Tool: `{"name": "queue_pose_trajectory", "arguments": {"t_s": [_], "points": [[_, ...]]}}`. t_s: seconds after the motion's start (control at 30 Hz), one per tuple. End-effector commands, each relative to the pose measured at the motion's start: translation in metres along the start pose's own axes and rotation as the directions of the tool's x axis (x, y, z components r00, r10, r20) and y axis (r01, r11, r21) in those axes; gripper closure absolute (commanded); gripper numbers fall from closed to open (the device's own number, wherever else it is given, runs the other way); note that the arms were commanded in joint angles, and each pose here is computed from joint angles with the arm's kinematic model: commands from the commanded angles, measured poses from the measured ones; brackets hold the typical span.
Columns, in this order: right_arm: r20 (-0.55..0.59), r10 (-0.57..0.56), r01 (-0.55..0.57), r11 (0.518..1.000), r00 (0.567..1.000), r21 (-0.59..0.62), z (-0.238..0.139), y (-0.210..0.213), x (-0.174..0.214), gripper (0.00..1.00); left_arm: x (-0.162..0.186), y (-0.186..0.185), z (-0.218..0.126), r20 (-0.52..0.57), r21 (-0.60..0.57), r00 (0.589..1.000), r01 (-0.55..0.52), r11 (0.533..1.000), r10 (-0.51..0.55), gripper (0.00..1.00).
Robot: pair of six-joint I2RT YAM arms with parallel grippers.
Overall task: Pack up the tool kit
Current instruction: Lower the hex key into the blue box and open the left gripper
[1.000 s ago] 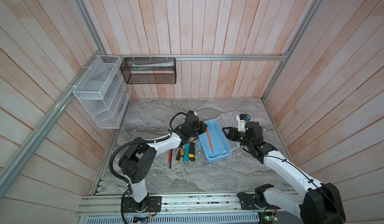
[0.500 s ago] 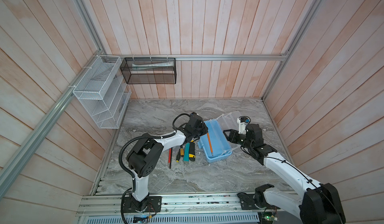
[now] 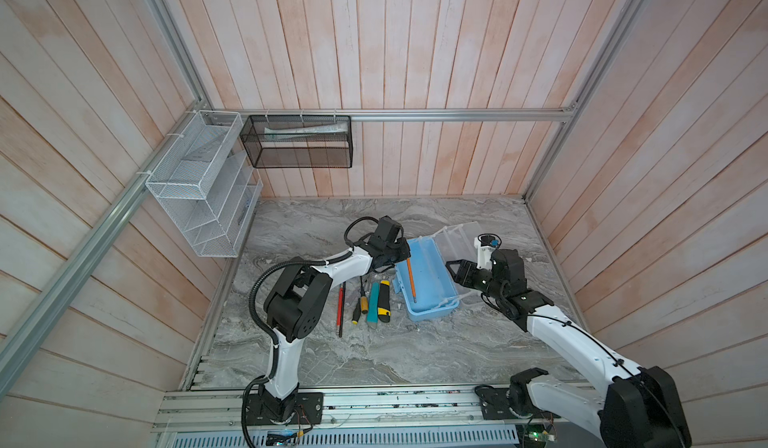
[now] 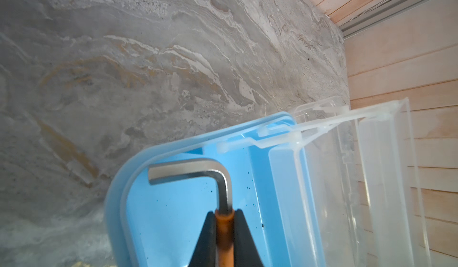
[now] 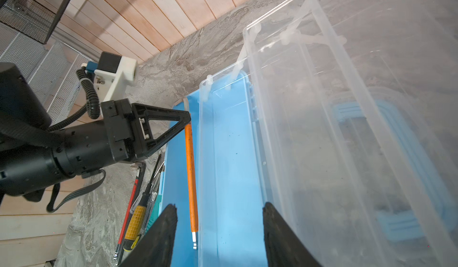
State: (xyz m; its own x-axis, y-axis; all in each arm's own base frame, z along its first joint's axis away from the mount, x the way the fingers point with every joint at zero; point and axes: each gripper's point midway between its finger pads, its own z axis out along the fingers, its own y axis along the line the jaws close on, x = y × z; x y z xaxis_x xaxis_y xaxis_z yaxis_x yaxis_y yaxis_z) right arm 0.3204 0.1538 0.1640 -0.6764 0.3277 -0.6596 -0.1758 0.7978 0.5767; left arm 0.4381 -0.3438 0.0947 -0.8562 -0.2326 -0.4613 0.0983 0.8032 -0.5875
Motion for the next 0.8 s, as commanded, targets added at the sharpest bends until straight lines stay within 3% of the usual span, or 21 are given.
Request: {"name": "queue_pose_trajectory", "arguments": {"t_s": [0.0,0.2,0.37,0.47,0.77], "points": [[0.002,0.002,-0.002,1.0,1.0,0.006,0.0,-0.003,0.001,0.43,0.002,0.005,0.008,-0.042,-0.008,0.998,-0.055,0.998,0.055,0.98],[0.0,0.002,-0.002,1.0,1.0,0.009,0.002,-0.004,0.002,0.43,0.001,0.008,0.014,-0.061,-0.006,0.995,-0.085,0.996,0.084,0.95],[0.006,-0.001,0.001,1.0,1.0,0.012,0.001,-0.002,-0.002,0.39,0.0,0.002,0.005,-0.059,0.011,0.993,-0.097,0.995,0.098,0.71],[0.01,-0.004,0.004,1.0,1.0,0.009,0.0,0.0,-0.006,0.38,-0.003,-0.005,-0.005,-0.04,0.027,0.993,-0.112,0.993,0.113,0.64],[0.03,-0.034,0.034,0.999,0.999,-0.017,-0.009,0.017,-0.024,0.4,-0.03,-0.028,-0.063,0.067,0.02,0.975,-0.215,0.976,0.213,0.63]]}}
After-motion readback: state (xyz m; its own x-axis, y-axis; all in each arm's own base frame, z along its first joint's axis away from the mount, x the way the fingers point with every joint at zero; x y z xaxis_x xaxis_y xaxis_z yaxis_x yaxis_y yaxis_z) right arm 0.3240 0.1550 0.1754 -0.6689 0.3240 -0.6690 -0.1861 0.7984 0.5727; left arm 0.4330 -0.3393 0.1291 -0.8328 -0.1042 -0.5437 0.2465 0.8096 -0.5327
